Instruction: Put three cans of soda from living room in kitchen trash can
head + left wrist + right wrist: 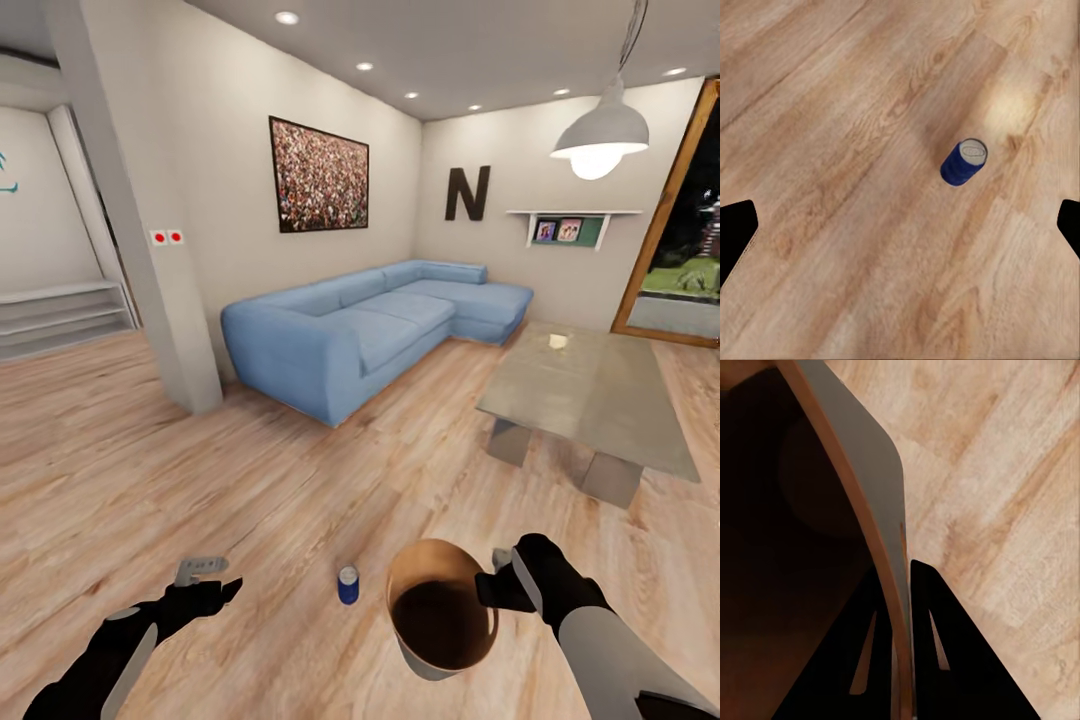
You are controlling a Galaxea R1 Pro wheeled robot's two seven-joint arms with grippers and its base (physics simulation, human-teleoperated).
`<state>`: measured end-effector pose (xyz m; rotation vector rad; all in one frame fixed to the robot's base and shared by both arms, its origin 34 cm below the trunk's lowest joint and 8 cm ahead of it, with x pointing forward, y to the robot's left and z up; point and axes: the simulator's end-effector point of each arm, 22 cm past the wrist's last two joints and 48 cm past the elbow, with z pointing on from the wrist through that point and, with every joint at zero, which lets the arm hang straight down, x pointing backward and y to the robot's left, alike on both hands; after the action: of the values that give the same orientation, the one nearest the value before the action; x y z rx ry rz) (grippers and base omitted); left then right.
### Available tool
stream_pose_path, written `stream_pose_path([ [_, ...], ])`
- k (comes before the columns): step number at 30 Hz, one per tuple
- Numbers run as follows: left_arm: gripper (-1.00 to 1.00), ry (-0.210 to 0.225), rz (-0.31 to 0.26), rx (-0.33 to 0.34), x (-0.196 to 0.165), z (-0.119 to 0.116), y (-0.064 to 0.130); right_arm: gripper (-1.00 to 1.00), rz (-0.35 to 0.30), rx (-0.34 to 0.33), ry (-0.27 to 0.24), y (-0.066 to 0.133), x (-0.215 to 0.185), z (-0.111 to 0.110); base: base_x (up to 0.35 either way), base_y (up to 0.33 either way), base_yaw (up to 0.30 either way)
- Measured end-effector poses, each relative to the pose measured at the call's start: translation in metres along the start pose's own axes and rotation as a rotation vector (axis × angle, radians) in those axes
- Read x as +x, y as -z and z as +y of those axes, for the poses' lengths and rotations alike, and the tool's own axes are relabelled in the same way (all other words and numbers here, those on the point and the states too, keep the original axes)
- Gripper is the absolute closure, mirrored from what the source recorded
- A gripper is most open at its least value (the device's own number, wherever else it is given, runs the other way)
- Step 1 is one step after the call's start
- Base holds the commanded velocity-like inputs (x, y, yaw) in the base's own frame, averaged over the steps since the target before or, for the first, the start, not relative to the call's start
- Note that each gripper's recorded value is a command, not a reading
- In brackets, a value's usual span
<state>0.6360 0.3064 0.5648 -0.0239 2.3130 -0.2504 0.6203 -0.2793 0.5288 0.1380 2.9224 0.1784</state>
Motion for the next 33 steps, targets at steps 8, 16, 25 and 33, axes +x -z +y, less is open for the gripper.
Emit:
stream_pose_path([
  [8,-1.0,-0.004,-0.001,0.003,-0.001,-0.002,0.001,1.0,-0.003,-0.012,-0.008,0.001,-0.001,0.003,0.263,0.177,-0.088],
  [16,-1.0,-0.009,-0.008,0.004,-0.004,-0.004,0.002,1.0,-0.012,-0.006,-0.003,0.005,-0.003,0.001,0.24,0.026,-0.178],
  [25,-1.0,-0.016,-0.016,0.005,-0.008,-0.005,0.004,1.0,-0.023,-0.015,-0.007,0.01,-0.006,0.004,0.14,-0.081,-0.189],
  [33,-1.0,-0.02,-0.024,0.007,-0.012,-0.007,0.007,1.0,-0.03,-0.009,-0.002,0.013,-0.007,0.003,0.048,-0.259,-0.186],
])
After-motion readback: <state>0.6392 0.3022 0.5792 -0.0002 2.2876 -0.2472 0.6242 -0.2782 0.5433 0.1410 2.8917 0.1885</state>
